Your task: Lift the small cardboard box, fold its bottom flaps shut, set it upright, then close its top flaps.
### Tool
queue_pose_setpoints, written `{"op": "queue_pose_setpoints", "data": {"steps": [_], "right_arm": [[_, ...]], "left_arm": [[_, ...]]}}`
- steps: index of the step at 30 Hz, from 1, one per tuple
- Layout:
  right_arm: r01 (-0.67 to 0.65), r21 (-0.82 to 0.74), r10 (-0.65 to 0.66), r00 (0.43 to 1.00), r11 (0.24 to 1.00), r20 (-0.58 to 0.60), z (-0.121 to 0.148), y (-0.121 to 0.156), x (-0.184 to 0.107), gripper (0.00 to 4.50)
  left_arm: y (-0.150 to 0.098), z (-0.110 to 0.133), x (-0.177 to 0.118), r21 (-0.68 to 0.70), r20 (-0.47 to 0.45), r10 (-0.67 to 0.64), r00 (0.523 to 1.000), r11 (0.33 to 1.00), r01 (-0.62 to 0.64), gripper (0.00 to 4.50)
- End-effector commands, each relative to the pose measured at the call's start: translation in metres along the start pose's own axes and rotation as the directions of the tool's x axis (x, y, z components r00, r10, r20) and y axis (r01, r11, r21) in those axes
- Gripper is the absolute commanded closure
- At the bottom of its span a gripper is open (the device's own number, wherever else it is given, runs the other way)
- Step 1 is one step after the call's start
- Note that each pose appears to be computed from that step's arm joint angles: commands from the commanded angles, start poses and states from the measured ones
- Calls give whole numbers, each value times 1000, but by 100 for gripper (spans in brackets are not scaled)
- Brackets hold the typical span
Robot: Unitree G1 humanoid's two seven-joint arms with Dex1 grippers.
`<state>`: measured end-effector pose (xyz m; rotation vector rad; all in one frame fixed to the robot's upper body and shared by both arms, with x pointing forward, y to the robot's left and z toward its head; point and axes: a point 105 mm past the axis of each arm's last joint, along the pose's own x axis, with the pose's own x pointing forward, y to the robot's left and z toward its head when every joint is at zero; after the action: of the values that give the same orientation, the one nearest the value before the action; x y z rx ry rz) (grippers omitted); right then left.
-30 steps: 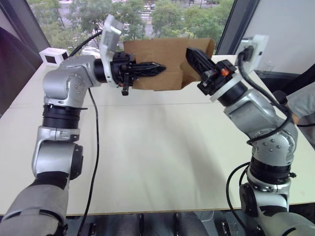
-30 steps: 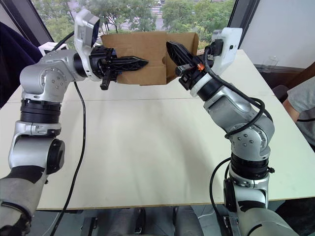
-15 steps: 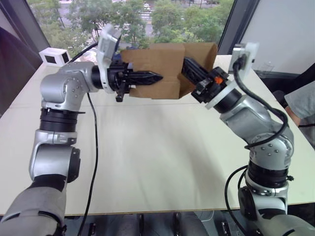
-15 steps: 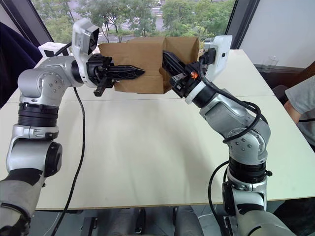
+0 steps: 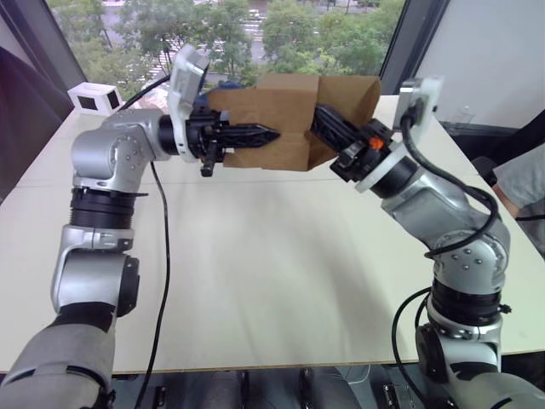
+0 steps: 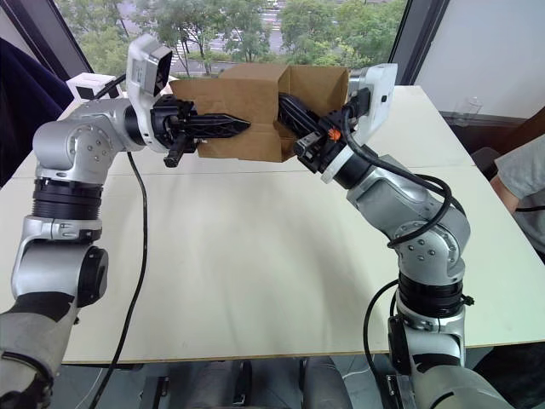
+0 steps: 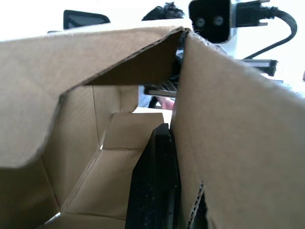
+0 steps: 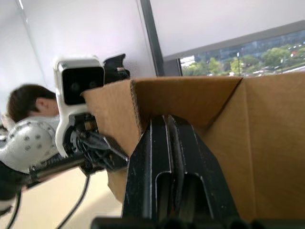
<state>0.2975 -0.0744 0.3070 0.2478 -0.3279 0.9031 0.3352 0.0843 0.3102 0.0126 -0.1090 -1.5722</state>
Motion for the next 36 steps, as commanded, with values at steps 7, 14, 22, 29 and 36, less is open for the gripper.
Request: {"op": "queue_pose_setpoints", "data": {"steps": [7, 14, 22, 29, 36], "right_arm": [[-61, -70, 59, 998, 996, -31, 6, 13, -18, 444], [-70, -85, 56, 985, 994, -162, 5, 4, -58, 444], [71, -156, -102, 975, 985, -197, -10, -27, -63, 444], [34, -161, -64, 980, 986, -186, -22, -21, -47, 444], [-27, -89, 17, 994, 996, -108, -15, -7, -33, 444]], "left_arm": [[5, 7, -3, 33, 15, 40, 999, 999, -41, 450], [6, 7, -2, 26, 13, 35, 999, 999, -35, 450], [2, 9, 2, 25, 8, 1, 1000, 1000, -1, 450], [-7, 13, 5, 26, 6, -41, 999, 999, 41, 450], [-13, 7, 5, 18, -27, -63, 998, 998, 63, 450]]}}
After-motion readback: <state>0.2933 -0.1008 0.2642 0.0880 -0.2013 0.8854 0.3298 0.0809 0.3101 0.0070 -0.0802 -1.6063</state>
